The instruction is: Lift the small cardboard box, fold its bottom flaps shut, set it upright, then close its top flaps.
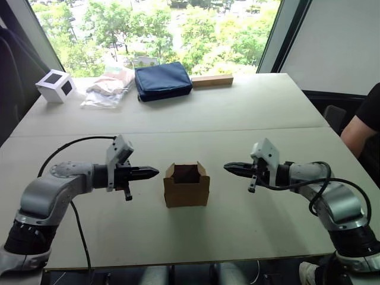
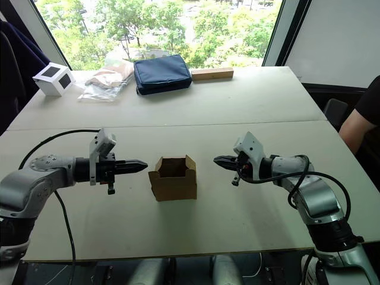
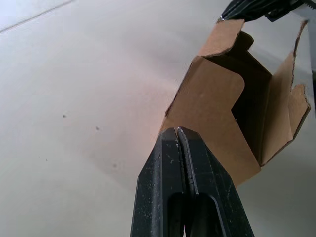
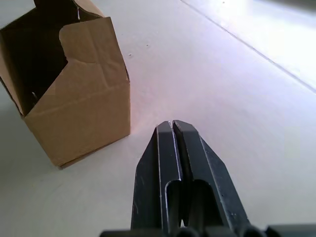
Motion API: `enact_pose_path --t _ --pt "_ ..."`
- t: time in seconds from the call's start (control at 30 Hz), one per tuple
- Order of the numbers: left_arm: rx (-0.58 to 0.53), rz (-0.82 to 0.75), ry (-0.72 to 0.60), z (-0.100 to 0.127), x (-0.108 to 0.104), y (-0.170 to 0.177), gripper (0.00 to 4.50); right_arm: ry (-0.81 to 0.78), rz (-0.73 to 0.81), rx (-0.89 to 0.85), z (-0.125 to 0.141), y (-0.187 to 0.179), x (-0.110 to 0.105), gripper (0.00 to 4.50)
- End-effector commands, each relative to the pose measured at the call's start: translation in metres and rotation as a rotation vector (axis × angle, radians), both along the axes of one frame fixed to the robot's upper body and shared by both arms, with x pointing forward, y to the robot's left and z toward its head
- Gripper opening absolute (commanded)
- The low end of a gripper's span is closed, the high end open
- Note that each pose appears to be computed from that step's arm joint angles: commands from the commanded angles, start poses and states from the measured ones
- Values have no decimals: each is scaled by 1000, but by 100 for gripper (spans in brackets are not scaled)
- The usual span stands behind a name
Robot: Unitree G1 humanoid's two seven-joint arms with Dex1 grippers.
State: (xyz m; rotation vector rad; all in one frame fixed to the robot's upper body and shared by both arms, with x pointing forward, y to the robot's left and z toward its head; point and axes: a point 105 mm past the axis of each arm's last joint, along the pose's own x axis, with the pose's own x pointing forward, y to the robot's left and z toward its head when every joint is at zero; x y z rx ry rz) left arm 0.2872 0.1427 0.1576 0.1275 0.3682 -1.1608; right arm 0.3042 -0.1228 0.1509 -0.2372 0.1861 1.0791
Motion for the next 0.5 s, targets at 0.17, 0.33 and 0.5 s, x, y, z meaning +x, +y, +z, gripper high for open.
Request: enact_pose_path --t 0.17,0.33,0.5 --pt "19 -63 -89 15 7 -15 2 -23 125 65 20 32 -9 0" --pt "40 -106 -99 9 7 -25 2 -6 165 59 13 42 -12 0" --pt "60 -122 -104 2 9 -31 2 2 181 36 7 45 -12 0"
